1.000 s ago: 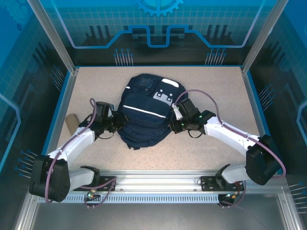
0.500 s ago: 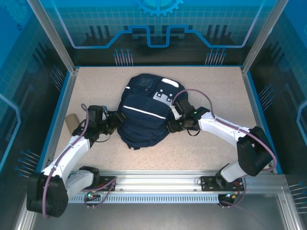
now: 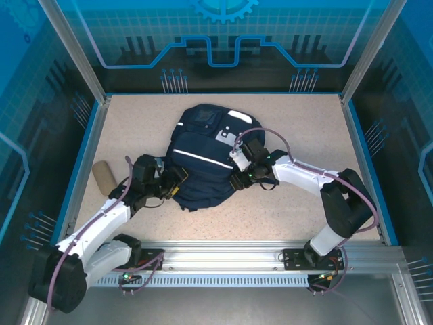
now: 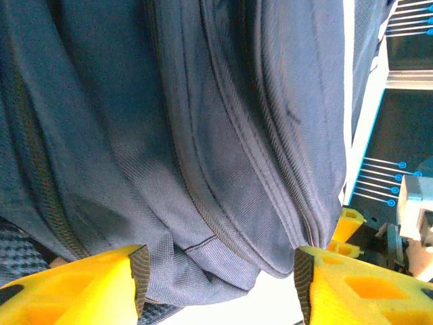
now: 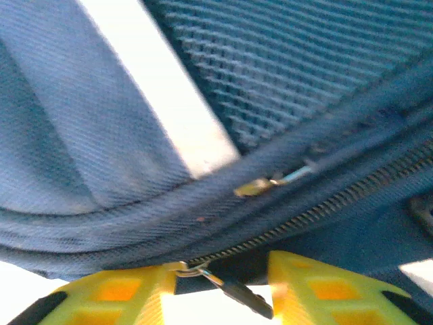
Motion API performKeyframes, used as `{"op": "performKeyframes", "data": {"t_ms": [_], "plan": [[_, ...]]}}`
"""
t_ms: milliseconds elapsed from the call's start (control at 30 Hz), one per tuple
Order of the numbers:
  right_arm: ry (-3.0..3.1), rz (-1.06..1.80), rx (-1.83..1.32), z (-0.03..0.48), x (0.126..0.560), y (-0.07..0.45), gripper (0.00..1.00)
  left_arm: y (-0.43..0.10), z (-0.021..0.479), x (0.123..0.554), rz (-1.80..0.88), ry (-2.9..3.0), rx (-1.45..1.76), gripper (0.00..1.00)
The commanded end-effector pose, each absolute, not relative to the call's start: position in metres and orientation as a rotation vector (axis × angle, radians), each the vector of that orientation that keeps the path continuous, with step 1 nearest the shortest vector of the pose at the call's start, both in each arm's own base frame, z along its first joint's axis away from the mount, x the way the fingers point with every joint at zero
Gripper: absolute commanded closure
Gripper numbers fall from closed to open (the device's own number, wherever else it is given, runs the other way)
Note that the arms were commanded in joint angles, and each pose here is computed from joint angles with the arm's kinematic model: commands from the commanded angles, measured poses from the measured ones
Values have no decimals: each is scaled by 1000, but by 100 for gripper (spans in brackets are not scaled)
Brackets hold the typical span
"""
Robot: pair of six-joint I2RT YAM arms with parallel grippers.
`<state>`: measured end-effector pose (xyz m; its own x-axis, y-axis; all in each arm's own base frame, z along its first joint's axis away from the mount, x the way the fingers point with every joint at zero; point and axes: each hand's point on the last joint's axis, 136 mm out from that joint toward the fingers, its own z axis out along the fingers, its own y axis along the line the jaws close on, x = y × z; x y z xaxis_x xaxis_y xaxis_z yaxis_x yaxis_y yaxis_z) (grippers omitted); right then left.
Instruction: Pack books, pencil case, and school supplies into a backpack
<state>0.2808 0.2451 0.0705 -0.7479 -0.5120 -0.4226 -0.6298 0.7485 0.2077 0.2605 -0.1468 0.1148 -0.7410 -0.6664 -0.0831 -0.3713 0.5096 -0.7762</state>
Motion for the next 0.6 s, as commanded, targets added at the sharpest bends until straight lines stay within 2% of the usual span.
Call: {"op": "performKeyframes", "data": {"t_ms": [0,100,233,467,567], "plan": [[2519,631,-926,86,288,272,75,-159,111,263,-1154,2364,-889,42],[2512,637,-948,87,284,279,90,-165,109,266,-1178,2358,-888,44],[2499,598,-958,88,281,286,99,-171,109,272,-1198,2345,-886,46],[2473,611,-963,93,276,293,100,-173,100,281,-1180,2345,-915,58],[2475,582,-946,93,278,290,100,-168,92,283,-1131,2348,-945,69]]}}
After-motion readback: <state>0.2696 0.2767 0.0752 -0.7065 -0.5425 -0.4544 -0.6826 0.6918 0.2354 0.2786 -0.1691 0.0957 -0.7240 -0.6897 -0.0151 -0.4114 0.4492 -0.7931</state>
